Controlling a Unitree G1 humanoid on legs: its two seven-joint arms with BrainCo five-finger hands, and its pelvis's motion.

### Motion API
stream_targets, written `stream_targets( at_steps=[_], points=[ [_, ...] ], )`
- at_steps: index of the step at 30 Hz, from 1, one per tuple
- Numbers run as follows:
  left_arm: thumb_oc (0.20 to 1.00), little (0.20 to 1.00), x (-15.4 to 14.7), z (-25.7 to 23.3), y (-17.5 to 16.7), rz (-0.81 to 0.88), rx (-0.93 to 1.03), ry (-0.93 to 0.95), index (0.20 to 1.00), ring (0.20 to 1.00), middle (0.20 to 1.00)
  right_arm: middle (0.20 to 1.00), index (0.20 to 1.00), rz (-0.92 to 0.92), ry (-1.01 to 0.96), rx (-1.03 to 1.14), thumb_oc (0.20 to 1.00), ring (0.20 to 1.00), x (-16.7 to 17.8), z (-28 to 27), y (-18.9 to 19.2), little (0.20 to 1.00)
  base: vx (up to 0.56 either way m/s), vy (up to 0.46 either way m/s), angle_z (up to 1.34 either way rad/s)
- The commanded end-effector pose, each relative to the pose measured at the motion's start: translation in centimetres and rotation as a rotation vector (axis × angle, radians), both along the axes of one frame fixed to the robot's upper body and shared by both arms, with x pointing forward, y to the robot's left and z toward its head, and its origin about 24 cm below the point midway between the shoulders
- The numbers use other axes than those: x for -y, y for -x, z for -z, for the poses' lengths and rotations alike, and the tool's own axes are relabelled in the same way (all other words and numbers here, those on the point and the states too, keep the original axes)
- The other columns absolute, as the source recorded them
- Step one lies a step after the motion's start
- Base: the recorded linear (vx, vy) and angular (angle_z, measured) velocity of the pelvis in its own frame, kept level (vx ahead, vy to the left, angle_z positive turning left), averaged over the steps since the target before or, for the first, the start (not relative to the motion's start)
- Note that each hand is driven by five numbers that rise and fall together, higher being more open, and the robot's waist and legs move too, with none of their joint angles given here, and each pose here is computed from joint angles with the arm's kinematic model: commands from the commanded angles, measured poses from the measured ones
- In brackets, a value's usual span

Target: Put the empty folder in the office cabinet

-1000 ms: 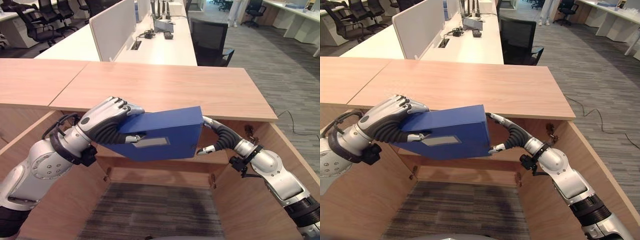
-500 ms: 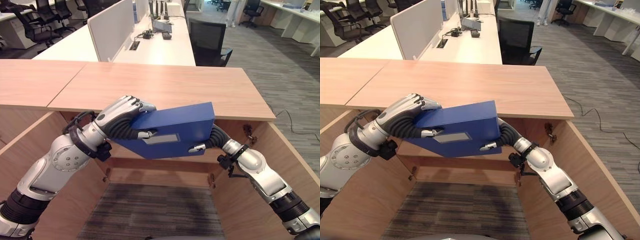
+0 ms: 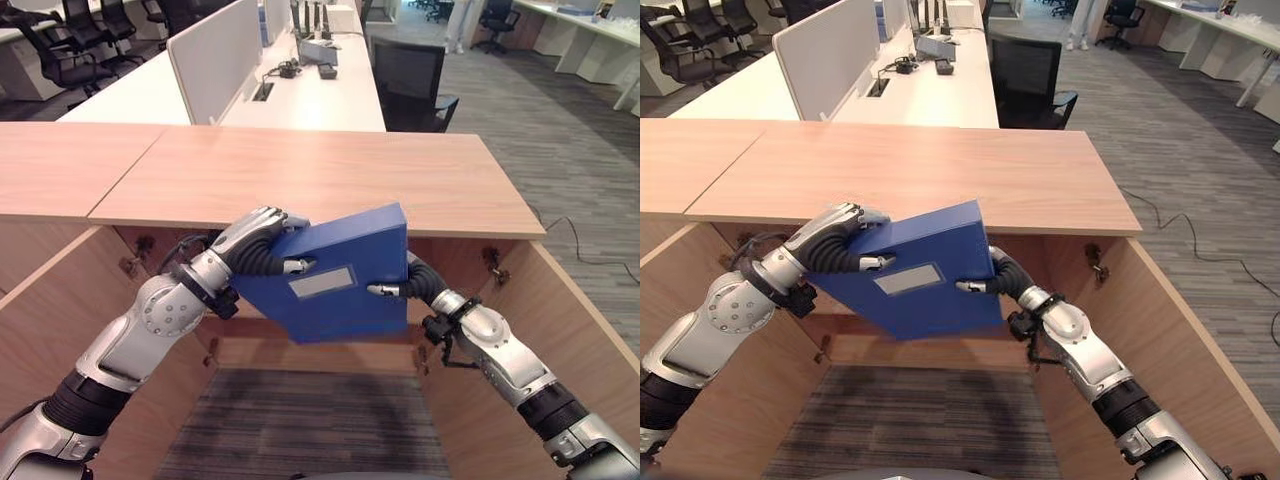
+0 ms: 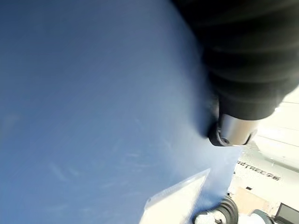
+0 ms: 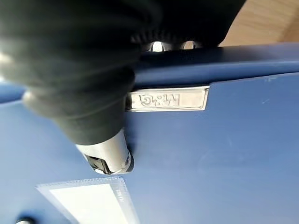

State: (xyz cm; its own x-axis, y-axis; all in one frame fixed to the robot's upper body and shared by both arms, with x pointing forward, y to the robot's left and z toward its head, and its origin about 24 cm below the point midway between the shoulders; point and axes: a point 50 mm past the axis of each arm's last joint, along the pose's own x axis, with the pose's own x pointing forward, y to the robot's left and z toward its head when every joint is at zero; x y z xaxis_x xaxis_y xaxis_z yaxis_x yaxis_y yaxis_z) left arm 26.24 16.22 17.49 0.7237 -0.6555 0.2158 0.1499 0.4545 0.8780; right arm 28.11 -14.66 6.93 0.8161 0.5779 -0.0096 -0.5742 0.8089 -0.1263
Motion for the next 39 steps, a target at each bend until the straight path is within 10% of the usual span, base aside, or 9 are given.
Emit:
stream_targets(
  at_steps=[1,8,9,10,19,23,30,39],
  points=[
    [0.2,0.2,5.4,-6.4,1.9,0.349,0.228,0.405,0.2,0.2,0.2,0.2,0.2,-0.227,-0.409,-0.046,0.2,0.2,-7.1,-2.2,0.7,0.2,0.0,0.0,0.0],
    [0.2,0.2,5.8,-5.1,0.9,0.335,0.116,0.45,0.2,0.2,0.2,0.2,0.2,-0.252,-0.417,-0.153,0.2,0.2,-8.6,0.1,1.6,0.2,0.0,0.0,0.0],
    [0.341,0.341,5.8,-4.9,0.7,0.325,0.102,0.441,0.341,0.341,0.341,0.2,0.2,-0.266,-0.398,-0.198,0.2,0.2,-9.5,1.2,2.0,0.2,0.0,0.0,0.0],
    [1.0,1.0,5.4,-4.6,0.7,0.31,0.089,0.421,1.0,1.0,1.0,0.2,0.2,-0.267,-0.371,-0.206,0.2,0.2,-9.5,1.7,2.4,0.2,0.0,0.0,0.0],
    [1.0,1.0,2.0,0.2,-0.6,0.215,-0.262,0.348,1.0,1.0,1.0,0.2,0.2,-0.17,-0.224,-0.338,0.2,0.2,-5.4,6.5,4.8,0.2,-0.01,-0.036,0.01],
    [1.0,1.0,-0.1,8.1,-0.2,0.2,-0.787,0.782,1.0,1.0,1.0,0.2,0.2,-0.101,-0.204,-0.384,0.2,0.2,-2.8,7.7,5.1,0.2,-0.01,-0.111,0.0],
    [1.0,1.0,-1.6,23.4,4.9,-0.369,-1.231,1.361,1.0,1.0,1.0,0.2,0.2,0.029,-0.256,-0.362,0.2,0.2,-1.7,7.9,4.2,0.2,0.02,-0.19,0.08],
    [1.0,1.0,-2.6,31.7,12.1,-0.951,-1.489,1.237,1.0,1.0,1.0,0.2,0.2,0.1,-0.232,-0.364,0.2,0.2,-0.7,8.1,4.1,0.2,0.02,-0.116,0.14]
  ],
)
